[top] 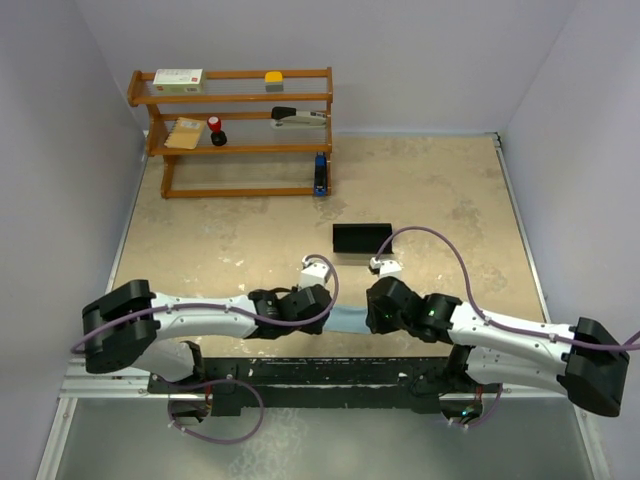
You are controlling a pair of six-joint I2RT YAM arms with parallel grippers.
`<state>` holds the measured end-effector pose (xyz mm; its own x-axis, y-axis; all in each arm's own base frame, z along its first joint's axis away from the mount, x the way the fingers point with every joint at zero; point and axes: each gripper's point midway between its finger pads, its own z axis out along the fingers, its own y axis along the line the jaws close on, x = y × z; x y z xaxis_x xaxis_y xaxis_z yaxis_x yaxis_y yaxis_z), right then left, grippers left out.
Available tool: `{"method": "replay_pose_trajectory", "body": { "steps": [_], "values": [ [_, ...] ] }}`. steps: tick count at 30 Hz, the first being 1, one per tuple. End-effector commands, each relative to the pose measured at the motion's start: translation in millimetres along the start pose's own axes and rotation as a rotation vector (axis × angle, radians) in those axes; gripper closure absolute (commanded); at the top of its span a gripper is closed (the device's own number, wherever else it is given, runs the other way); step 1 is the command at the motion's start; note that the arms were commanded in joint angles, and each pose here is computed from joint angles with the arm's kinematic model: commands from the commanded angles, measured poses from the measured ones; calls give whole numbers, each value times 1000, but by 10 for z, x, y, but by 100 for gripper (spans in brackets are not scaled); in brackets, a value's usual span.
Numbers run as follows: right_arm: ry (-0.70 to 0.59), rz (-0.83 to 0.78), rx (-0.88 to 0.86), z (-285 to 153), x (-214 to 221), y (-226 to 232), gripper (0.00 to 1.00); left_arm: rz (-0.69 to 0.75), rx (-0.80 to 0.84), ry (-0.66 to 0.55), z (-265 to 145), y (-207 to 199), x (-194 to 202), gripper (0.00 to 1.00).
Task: Organize the sunglasses
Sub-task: Pick up the glasses cleaning cloth from the center of the board.
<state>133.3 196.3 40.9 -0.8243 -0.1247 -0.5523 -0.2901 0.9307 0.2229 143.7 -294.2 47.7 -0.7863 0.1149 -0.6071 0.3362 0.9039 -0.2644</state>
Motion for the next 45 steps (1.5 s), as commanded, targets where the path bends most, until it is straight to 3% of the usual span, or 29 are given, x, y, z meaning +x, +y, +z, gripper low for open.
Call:
{"method": "replay_pose_trajectory", "body": {
  "steps": [1, 15, 45],
  "values": [
    [-47, 28, 34, -107, -121, -43, 71, -24, -10, -11, 57, -169, 31, 71],
    [-51, 28, 36, -226, -56, -155, 69, -37, -96, -89, 100, -146, -104, 70],
    [-53, 28, 31, -260, -61, -156, 69, 2, -164, -65, 215, 43, 55, 64]
  ]
}}
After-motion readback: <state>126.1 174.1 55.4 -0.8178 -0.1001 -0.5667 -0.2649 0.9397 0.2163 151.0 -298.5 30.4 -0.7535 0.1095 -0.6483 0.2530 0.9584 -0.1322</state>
